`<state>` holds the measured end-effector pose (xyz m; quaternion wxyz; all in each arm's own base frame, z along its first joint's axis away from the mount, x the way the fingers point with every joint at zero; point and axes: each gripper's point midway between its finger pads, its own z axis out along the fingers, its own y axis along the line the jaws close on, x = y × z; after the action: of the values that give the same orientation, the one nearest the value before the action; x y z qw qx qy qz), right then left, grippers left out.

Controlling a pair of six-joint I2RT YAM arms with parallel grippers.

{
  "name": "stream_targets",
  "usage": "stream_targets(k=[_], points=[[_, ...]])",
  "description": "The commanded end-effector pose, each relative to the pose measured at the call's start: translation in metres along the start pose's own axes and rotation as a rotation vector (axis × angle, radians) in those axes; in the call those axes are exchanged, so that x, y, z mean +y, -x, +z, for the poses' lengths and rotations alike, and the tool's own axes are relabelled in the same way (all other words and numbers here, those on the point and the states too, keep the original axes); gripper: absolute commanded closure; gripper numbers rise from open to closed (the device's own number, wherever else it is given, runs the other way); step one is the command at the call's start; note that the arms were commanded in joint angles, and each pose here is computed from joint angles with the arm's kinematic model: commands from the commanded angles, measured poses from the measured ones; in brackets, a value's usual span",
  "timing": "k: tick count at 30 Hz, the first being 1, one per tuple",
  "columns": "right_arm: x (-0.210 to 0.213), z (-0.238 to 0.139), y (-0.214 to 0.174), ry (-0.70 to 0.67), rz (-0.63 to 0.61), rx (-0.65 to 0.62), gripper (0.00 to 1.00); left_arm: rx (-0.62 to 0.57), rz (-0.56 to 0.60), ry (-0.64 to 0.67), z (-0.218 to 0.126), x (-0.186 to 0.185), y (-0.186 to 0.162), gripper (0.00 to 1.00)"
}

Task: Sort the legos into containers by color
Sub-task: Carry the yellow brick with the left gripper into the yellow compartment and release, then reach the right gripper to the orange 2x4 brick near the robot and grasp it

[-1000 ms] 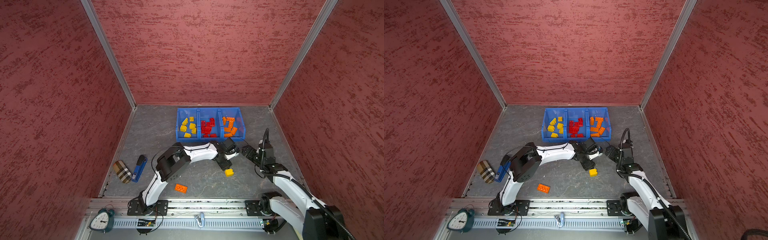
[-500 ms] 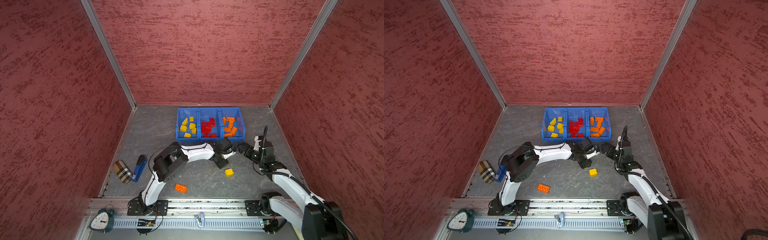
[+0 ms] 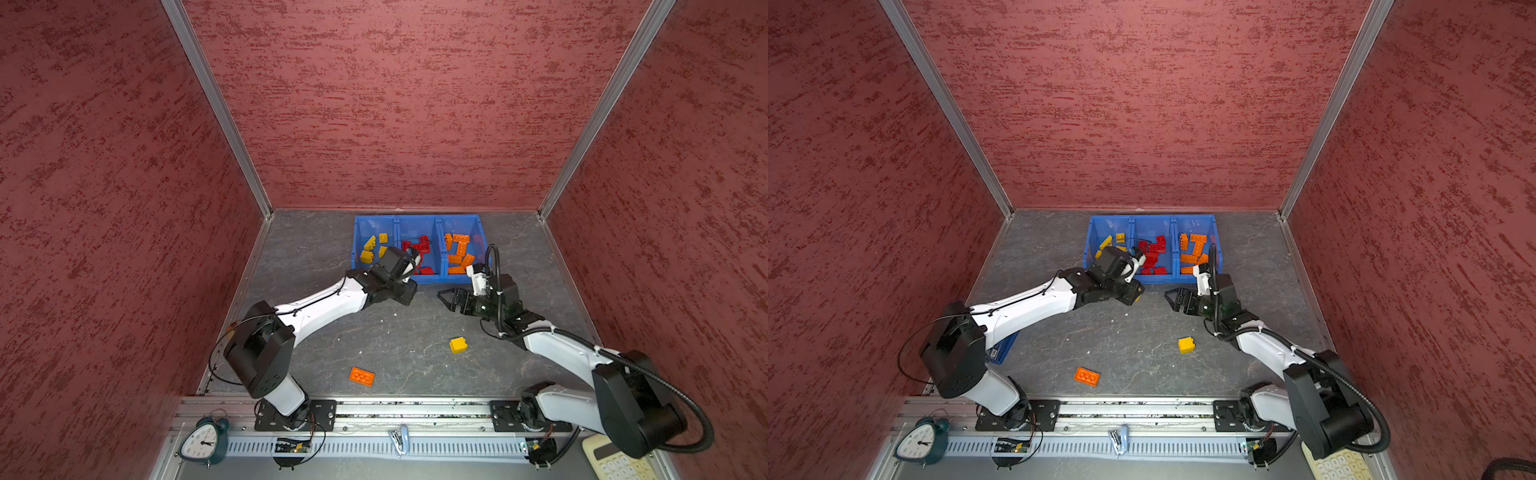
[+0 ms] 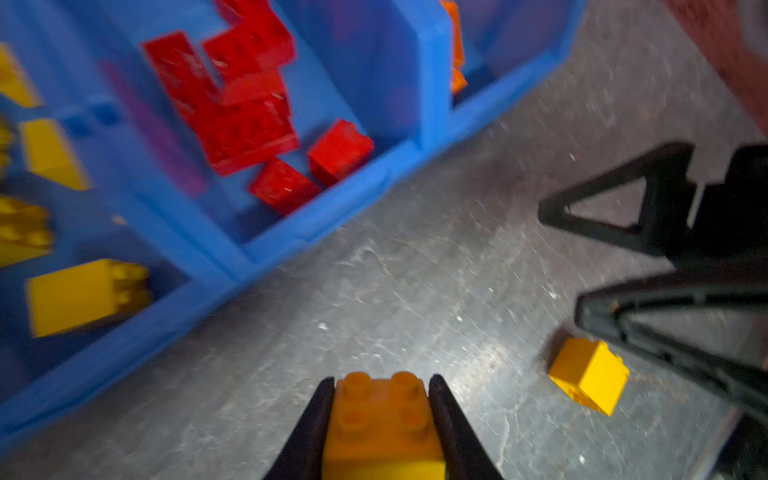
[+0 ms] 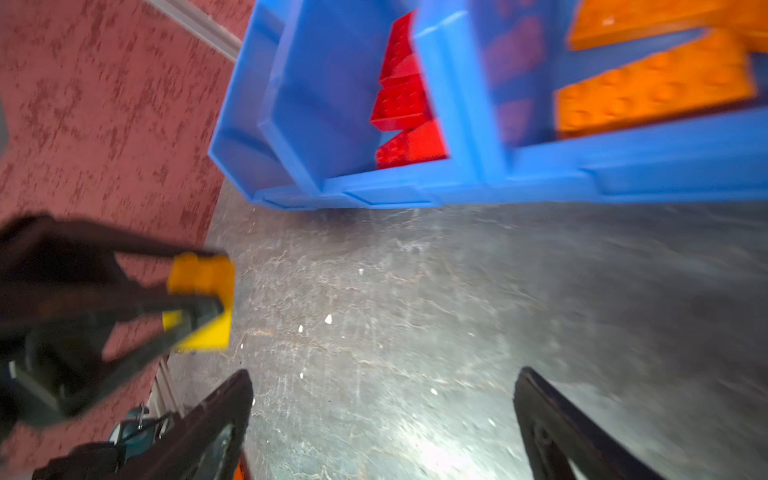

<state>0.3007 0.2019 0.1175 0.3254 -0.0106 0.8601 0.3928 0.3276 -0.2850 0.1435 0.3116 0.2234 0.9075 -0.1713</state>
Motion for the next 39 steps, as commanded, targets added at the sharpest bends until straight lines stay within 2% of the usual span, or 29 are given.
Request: stream_targets(k=[1, 7, 12, 15, 20, 26, 29, 31, 34, 39], points=[[0.022, 0.009, 0.017, 0.028, -0.097, -0.038, 0.01, -0.085, -0.105, 0.147, -0.001, 0.046, 0.022, 0.72], [0.031, 0.017, 0.010, -0.007, -0.165, -0.015, 0.01, -0.186, -0.238, 0.506, -0.010, 0.122, 0.050, 0.68], [0.041, 0.023, -0.002, -0.029, -0.285, 0.029, 0.01, -0.163, -0.323, 0.606, 0.006, 0.150, 0.059, 0.68], [0.050, 0.023, -0.006, -0.024, -0.352, 0.032, 0.01, -0.145, -0.352, 0.640, 0.014, 0.157, 0.060, 0.64], [0.057, 0.026, -0.015, 0.000, -0.418, 0.053, 0.01, -0.097, -0.388, 0.625, 0.033, 0.159, 0.059, 0.56], [0.061, 0.033, -0.023, 0.010, -0.493, 0.098, 0.01, -0.067, -0.388, 0.607, 0.046, 0.159, 0.059, 0.56], [0.071, 0.034, -0.031, 0.075, -0.552, 0.120, 0.01, -0.074, -0.406, 0.564, 0.039, 0.151, 0.065, 0.54], [0.080, 0.037, -0.044, 0.129, -0.632, 0.154, 0.01, -0.112, -0.419, 0.505, 0.028, 0.140, 0.074, 0.50], [0.091, 0.042, -0.066, 0.192, -0.765, 0.200, 0.01, -0.198, -0.455, 0.441, -0.007, 0.127, 0.090, 0.39], [0.115, 0.051, -0.105, 0.326, -1.014, 0.264, 0.01, -0.330, -0.491, 0.417, -0.065, 0.125, 0.093, 0.19]])
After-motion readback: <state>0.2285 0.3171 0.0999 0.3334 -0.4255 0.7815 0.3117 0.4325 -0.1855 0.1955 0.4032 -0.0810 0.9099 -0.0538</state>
